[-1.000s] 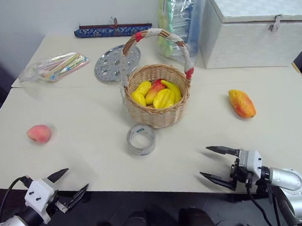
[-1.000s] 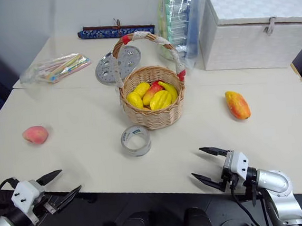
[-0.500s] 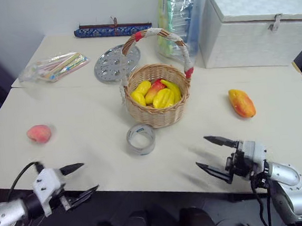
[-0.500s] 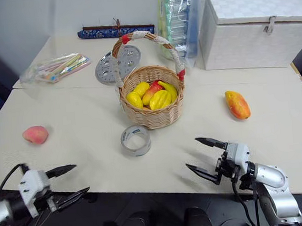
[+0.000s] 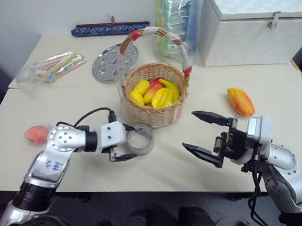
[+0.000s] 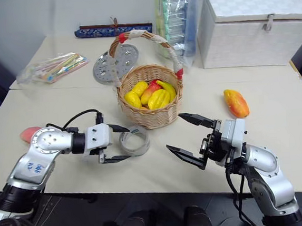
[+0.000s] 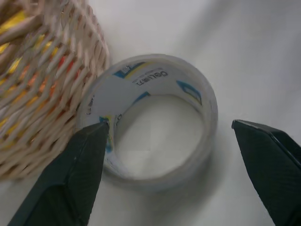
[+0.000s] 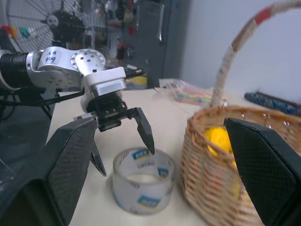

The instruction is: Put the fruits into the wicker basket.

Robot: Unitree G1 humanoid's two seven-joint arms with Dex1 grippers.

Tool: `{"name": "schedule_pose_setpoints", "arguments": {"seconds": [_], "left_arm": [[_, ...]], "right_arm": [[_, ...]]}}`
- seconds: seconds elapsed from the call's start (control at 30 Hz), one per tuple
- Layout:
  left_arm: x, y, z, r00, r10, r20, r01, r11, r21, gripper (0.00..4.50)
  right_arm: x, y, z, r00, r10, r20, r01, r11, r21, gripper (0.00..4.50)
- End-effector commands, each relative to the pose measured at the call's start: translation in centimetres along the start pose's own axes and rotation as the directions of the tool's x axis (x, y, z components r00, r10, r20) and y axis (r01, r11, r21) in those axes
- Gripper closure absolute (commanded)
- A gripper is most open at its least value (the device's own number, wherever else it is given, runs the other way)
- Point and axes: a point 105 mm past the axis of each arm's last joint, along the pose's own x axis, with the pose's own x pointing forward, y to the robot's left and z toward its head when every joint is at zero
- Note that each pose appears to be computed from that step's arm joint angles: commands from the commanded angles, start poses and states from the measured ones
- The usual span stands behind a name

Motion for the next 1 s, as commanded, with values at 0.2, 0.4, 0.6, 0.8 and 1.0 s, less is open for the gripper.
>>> {"name": "schedule_pose_setpoints", "arguments": {"seconds": [0.2, 0.4, 0.6, 0.8, 1.0], "left_arm": [[0.1, -1.1, -0.4, 0.996, -0.082, -0.042, 0.083, 0.996, 0.03, 2.63], [-4.4, -0.8, 0.9, 0.995, 0.004, 0.098, 0.015, 0.981, -0.193, 4.19], [-14.0, -0.6, 1.9, 0.891, 0.388, 0.237, -0.213, 0.817, -0.537, 4.19], [-30.3, -1.4, -7.2, 0.322, 0.92, -0.223, -0.745, 0.1, -0.66, 4.19], [-33.7, -4.0, -14.4, 0.165, 0.837, -0.522, -0.803, -0.193, -0.563, 4.19]], "right_arm": [[-0.4, -0.1, 0.3, 1.0, -0.019, 0.009, 0.02, 0.999, -0.031, 0.0], [0.3, -0.2, 0.0, 0.999, 0.034, 0.025, -0.034, 0.999, -0.016, 0.0], [2.6, -0.6, 2.9, 0.98, 0.081, 0.181, -0.073, 0.996, -0.055, 0.0], [5.0, -0.8, 5.0, 0.958, 0.1, 0.268, -0.084, 0.994, -0.07, 0.0], [5.5, -0.9, 5.2, 0.951, 0.114, 0.288, -0.092, 0.992, -0.09, 0.0]]}}
